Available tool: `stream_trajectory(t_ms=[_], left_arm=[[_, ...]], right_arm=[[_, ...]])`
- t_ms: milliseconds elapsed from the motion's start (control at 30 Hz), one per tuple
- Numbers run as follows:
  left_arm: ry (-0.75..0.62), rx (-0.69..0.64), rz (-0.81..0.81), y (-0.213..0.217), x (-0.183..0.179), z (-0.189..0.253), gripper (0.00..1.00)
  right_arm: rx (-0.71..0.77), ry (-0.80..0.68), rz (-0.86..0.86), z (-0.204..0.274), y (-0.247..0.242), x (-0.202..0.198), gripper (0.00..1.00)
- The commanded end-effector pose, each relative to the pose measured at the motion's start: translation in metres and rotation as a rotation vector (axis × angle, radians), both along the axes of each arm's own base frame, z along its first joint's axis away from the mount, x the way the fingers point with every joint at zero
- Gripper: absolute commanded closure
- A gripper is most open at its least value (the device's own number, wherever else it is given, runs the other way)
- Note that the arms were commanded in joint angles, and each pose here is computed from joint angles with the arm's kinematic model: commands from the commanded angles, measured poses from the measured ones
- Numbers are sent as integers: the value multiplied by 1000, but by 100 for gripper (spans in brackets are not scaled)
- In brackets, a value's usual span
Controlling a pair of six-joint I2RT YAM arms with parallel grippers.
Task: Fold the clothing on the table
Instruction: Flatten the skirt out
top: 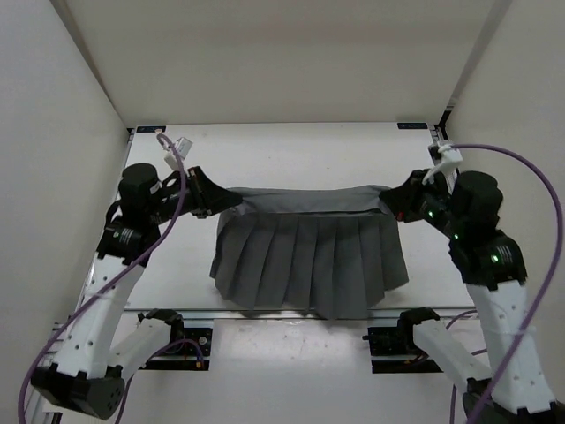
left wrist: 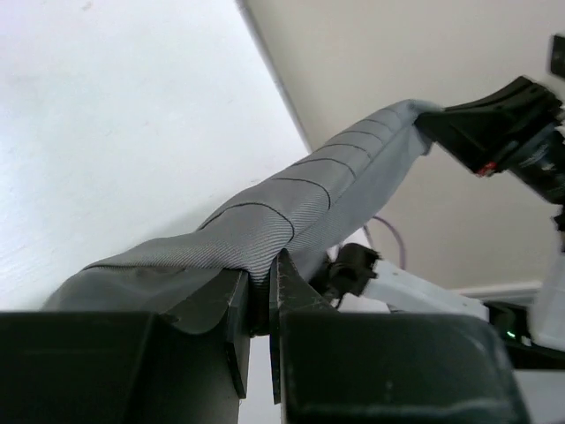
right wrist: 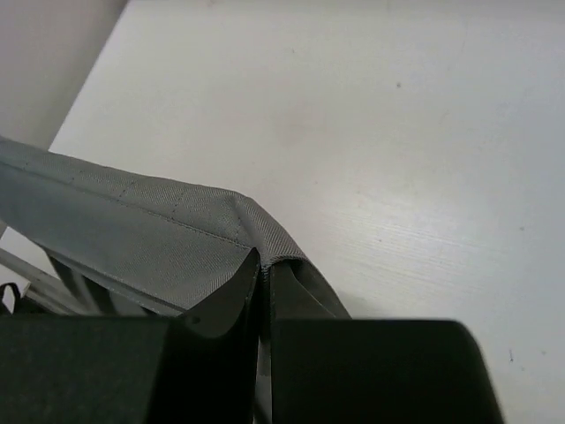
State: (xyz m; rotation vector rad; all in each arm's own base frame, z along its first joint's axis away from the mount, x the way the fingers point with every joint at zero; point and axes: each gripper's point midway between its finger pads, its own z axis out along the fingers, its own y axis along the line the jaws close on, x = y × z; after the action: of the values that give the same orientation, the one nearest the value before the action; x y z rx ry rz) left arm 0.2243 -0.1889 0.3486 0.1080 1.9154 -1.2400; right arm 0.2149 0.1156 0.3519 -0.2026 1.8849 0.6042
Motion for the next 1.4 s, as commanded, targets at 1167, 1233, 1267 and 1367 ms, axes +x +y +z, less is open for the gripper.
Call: stream_trajectory(t_ms=[1167,1233,1267,1367], left_arm=[[44,205,251,-9,239,-23,100],[25,169,304,8,247,-8,100],[11,145,291,7,251,6,100],[-30,15,268,21,245,46,100]], right_arm=[[19,173,-115,-31,-63,211,100],[-1,146,-141,-18,-70,211,100],[10,130,-145,-6,-72,211,100],[99,74,-113,26,-75,200,100]])
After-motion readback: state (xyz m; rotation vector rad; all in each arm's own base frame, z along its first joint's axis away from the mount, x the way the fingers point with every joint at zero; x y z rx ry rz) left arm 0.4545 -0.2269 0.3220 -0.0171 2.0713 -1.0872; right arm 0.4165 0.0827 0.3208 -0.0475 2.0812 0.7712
